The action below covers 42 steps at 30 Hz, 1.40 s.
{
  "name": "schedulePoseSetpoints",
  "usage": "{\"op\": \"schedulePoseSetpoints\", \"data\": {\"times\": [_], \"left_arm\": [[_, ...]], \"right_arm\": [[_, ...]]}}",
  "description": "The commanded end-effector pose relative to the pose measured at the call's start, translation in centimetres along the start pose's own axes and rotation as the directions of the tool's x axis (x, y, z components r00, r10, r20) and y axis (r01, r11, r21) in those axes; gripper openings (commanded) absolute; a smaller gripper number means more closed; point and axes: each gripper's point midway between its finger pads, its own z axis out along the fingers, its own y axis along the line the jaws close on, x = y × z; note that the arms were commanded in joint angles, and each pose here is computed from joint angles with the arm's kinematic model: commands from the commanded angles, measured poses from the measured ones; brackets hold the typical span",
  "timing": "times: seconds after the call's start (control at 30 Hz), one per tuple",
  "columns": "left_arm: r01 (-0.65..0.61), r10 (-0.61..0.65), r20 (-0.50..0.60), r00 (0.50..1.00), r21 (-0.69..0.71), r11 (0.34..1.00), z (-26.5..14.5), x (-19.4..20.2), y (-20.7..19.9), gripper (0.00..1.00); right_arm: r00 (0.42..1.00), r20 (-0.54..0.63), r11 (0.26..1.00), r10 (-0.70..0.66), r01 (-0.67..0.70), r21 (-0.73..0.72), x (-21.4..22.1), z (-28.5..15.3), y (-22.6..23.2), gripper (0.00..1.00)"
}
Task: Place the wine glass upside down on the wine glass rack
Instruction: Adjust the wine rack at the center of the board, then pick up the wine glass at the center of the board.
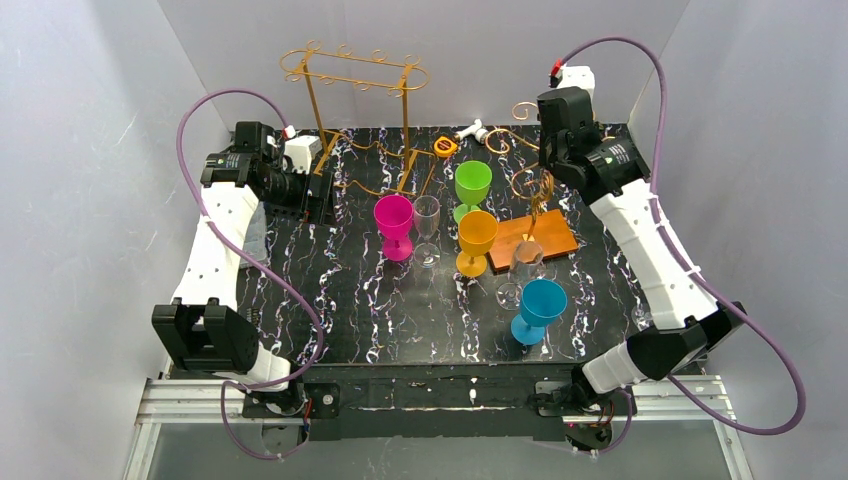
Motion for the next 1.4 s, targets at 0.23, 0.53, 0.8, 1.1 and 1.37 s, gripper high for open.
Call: {"op": "schedulePoseSetpoints", "data": {"times": [0.23, 0.53, 0.8, 1.1, 1.37], "left_arm": [[-0.037, 0.037, 0.037, 0.999, 0.014, 0.999, -2.2, 0.4, -1.5, 0.98], [-0.025, 0.024, 0.035, 0.999, 0.018, 1.000, -3.5, 0.3, -2.1, 0.98], [-0.022, 0.022, 0.037, 0.999, 0.000, 1.000, -4.3, 0.1, -2.1, 0.98], [-0.016, 0.017, 0.033, 0.999, -0.011, 1.000, -4.7, 0.5, -2.2, 0.98], [-0.018, 0.018, 0.023, 1.000, -0.010, 1.000, -4.7, 1.1, -2.2, 0.98]], "right_arm": [[0.972, 0.186, 0.988, 0.146, -0.154, 0.029, -5.1, -3.8, -2.8, 0.67], [0.990, 0.091, 0.976, 0.110, -0.091, -0.196, -4.4, -8.6, 0.3, 0.71], [0.987, -0.027, 0.945, -0.157, 0.143, -0.294, 5.9, -13.5, 6.9, 0.69], [0.970, -0.110, 0.929, -0.217, 0.170, -0.327, 14.4, -12.9, 7.5, 0.59], [0.973, -0.063, 0.937, -0.221, 0.194, -0.291, 16.5, -11.1, 6.9, 0.57]]}}
